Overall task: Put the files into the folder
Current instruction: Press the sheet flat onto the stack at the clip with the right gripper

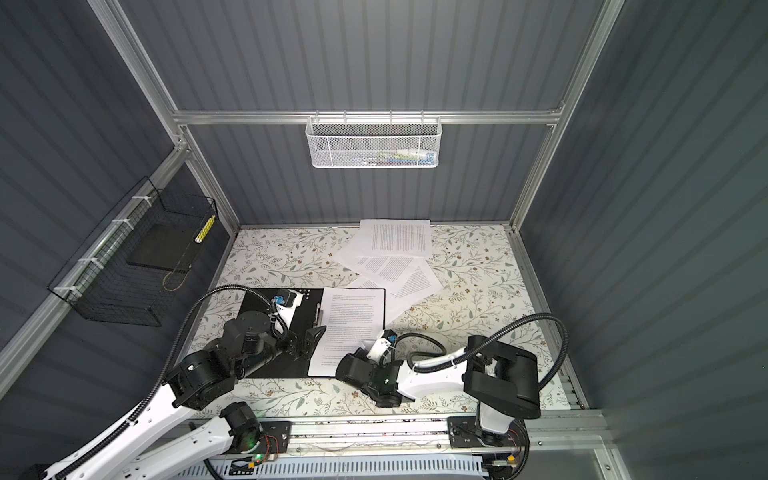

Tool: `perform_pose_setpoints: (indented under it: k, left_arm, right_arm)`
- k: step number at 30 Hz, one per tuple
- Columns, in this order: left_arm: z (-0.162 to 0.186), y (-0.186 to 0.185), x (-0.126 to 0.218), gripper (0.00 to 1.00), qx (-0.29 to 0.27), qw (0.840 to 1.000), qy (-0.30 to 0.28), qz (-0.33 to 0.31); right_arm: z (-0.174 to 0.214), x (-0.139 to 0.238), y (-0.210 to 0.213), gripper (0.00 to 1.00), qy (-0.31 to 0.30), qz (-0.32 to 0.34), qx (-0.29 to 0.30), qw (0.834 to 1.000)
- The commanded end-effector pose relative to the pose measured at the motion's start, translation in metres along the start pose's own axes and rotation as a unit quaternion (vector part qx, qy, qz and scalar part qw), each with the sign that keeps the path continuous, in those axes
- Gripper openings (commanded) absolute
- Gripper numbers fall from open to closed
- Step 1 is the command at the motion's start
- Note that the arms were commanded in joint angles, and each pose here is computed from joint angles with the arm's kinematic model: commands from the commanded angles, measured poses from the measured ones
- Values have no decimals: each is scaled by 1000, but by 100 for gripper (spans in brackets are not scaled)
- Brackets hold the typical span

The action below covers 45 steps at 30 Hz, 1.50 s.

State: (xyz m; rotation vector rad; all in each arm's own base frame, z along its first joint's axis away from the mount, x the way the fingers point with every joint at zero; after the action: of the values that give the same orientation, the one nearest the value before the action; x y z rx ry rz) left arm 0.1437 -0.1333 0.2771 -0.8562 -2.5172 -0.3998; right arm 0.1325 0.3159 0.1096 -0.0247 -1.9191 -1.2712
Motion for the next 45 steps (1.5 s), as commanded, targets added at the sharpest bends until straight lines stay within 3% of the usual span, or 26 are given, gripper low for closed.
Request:
perform_pose_setpoints:
  k: [1, 6, 13, 16, 27, 45]
  left_arm:
    - [-1, 1, 2, 100, -4, 1000, 0, 2]
    - [-1, 0, 1, 100, -4, 1000, 1, 3]
    - [-1, 1, 1, 100, -4, 1000, 1, 2]
    - [-1, 1, 1, 100, -4, 1000, 2, 2]
    - [-1, 1, 0, 100, -4, 1000, 2, 1]
    - [-1, 0, -2, 100, -4, 1000, 6, 4]
  right_arm:
    - [-3, -4, -10, 6, -9, 11, 12, 1000]
    - [-4, -4, -13, 9, -8, 13, 7, 1000]
    - [-4, -1, -13, 29, -1, 7, 12, 1000]
    - [-3, 1, -14, 33, 5, 4, 9, 1000]
    - [-7, 5, -25, 10, -6, 17, -7, 1000]
    - [-11, 16, -43, 0, 6, 35, 10, 999]
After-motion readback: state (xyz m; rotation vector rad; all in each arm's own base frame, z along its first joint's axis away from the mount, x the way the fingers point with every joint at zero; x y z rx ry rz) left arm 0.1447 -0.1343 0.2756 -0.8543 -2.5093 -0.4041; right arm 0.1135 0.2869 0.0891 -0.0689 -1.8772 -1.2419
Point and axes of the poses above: each gripper's point midway between its finger pads, its own x axis back along the fingers, its own y axis along the line the jaws close on, z = x × y, the point moved 8 cm from there along x, back along the fingers, and after that the axes turned 13 degrees about -x, right-handed, at the moved point
